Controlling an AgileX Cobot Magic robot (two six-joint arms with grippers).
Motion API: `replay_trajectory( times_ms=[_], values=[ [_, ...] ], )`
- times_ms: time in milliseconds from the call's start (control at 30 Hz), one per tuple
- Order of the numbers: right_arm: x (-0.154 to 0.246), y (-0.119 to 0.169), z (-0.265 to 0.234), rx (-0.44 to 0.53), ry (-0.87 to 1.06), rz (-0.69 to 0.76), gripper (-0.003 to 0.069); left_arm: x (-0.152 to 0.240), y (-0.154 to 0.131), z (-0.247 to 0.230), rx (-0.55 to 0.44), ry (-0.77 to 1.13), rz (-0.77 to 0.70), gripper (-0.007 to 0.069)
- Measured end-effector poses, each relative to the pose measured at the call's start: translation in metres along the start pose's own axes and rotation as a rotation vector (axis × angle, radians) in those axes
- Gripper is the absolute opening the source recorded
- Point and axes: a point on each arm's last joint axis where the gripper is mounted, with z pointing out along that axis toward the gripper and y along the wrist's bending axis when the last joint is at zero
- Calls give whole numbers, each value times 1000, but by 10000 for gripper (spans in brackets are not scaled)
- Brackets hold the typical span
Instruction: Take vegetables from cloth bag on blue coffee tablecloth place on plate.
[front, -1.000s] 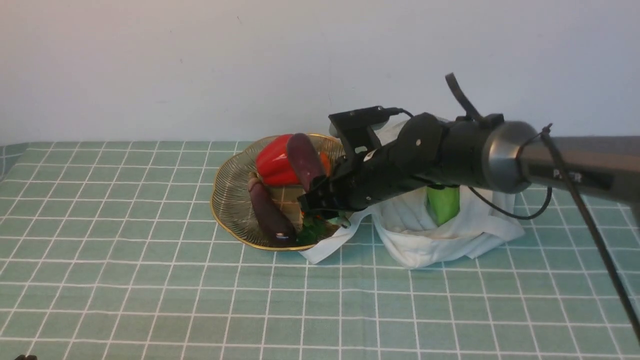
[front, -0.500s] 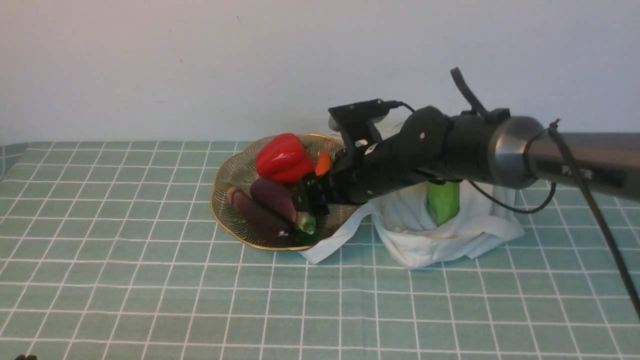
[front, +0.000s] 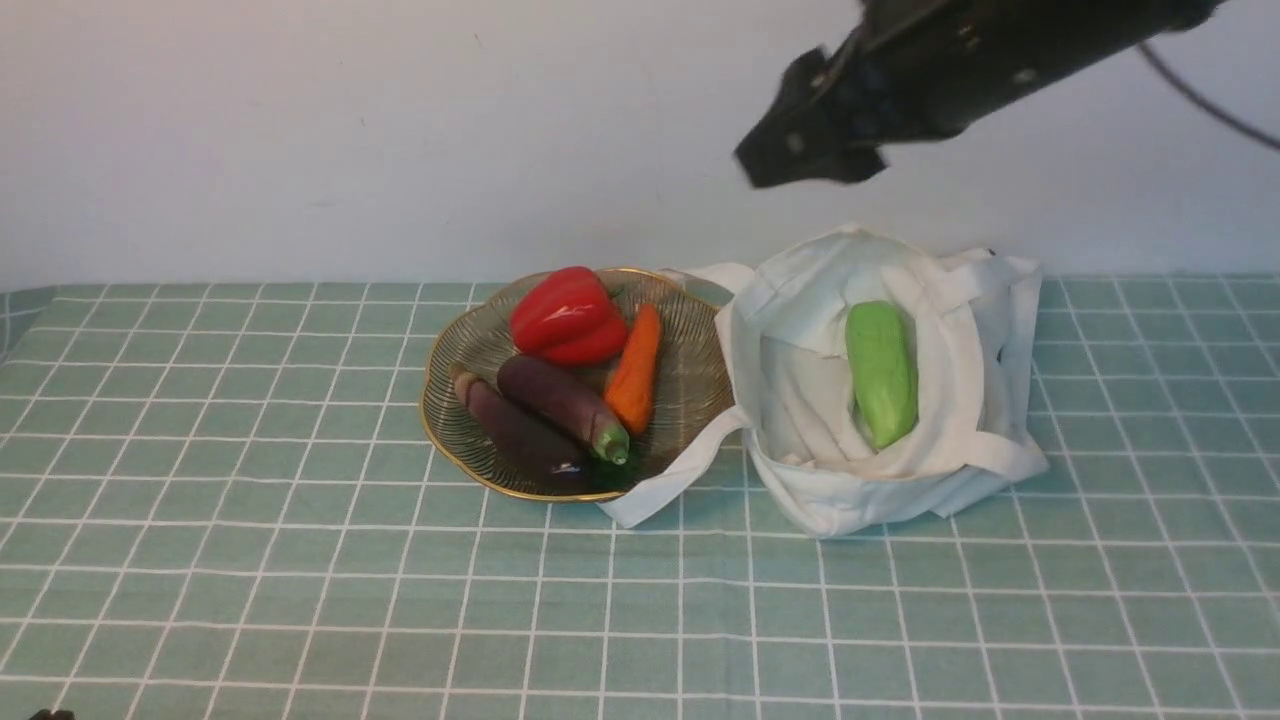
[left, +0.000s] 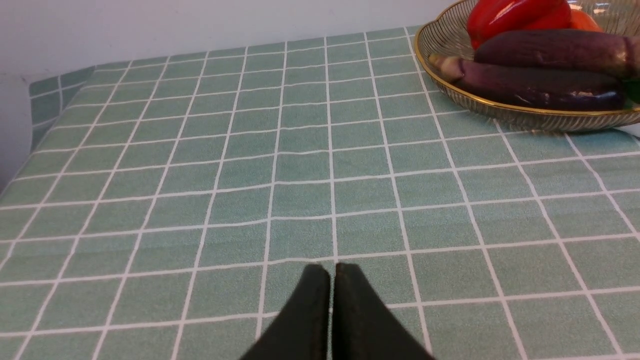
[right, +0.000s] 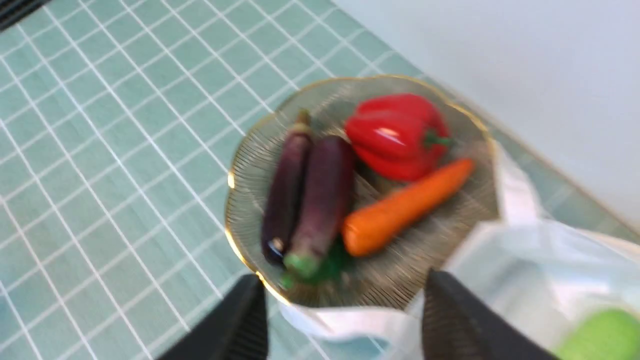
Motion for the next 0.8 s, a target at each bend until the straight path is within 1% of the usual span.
replay_trajectory(
  times_ms=[67,100,133,200,267,367,400,433,467,533,567,667,700,800],
  values=[
    [5,-9,-38,50,-1,17,204,0,0,0,0,0,0,-5],
    [5,-10,-44,58,-5,22,188,0,0,0,0,0,0,-5],
    [10,-12,-63,76,0,49,130,0,0,0,0,0,0,-5],
    [15,-14,-88,109,-10,86,57,0,0,0,0,0,0,-5],
    [18,-12,-113,148,-48,110,10,0,0,0,0,0,0,-5],
    [24,-4,-136,179,-88,120,-7,0,0,0,0,0,0,-5],
    [31,7,-154,196,-118,123,-12,0,0,0,0,0,0,-5],
    [32,7,-153,194,-114,127,-13,0,0,0,0,0,0,-5],
    [42,21,-171,206,-144,125,-14,0,0,0,0,0,0,-5],
    [50,31,-181,208,-158,123,-14,0,0,0,0,0,0,-5],
    [65,44,-191,203,-169,126,-15,0,0,0,0,0,0,-5],
    [92,67,-206,197,-195,131,-15,0,0,0,0,0,0,-5],
    [108,80,-214,192,-217,128,-15,0,0,0,0,0,0,-5],
    [144,100,-217,175,-239,135,-15,0,0,0,0,0,0,-5]
  ],
)
